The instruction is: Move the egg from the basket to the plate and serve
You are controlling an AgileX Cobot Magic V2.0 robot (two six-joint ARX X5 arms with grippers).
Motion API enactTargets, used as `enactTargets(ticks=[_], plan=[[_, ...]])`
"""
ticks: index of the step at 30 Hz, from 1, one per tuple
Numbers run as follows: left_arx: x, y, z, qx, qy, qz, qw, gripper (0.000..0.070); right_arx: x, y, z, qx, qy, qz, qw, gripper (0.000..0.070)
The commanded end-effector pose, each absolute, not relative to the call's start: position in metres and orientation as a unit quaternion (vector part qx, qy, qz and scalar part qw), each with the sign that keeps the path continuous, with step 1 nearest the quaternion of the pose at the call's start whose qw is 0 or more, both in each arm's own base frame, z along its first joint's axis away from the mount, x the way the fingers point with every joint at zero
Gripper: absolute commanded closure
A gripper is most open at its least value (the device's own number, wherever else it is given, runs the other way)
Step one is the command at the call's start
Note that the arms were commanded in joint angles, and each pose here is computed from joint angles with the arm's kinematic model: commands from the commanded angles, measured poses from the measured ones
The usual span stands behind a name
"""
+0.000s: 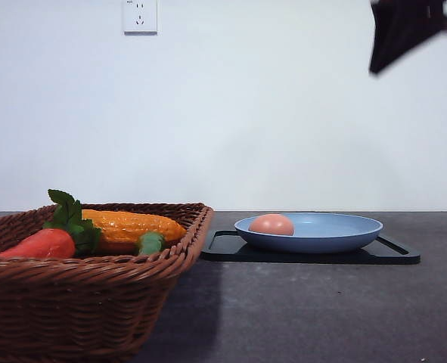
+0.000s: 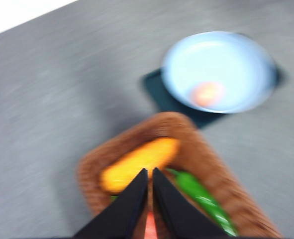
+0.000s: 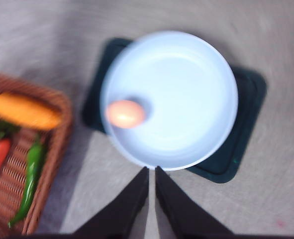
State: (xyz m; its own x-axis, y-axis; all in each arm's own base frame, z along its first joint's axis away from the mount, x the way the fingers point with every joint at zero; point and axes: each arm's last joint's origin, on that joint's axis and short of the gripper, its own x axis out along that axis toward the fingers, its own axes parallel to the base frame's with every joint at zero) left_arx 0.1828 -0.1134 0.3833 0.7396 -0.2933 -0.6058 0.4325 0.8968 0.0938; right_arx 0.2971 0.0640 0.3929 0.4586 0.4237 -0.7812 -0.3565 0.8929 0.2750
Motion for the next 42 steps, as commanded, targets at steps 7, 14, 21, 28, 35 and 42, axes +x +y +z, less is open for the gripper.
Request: enactTargets(ticks=[7, 14, 21, 28, 35, 42], plan=[[0.207, -0.081, 0.374, 0.068, 0.297, -0.149, 0.941, 0.0700, 0.236, 0.088, 0.424, -0.068, 0.384, 0.196, 0.900, 0.0700], [0.202, -0.068, 0.343, -0.003, 0.262, -0.136, 0.955, 0.0700, 0.190, 0.098, 0.403, -0.087, 0.268, 0.207, 0.937, 0.0700], [0.172, -0.066, 0.318, -0.038, 0.215, -0.160, 0.963, 0.0700, 0.166, 0.097, 0.334, -0.033, 0.208, 0.206, 0.956, 0.0700], [0.137, -0.068, 0.292, -0.059, 0.190, -0.202, 0.959, 0.0700, 0.155, 0.094, 0.271, 0.025, 0.177, 0.206, 0.962, 0.0700], [0.126, -0.069, 0.273, -0.065, 0.192, -0.211, 0.956, 0.0700, 0.156, 0.095, 0.247, 0.018, 0.200, 0.203, 0.958, 0.0700], [0.127, -0.069, 0.272, -0.064, 0.196, -0.212, 0.955, 0.0700, 0.156, 0.094, 0.247, 0.019, 0.199, 0.201, 0.959, 0.0700]])
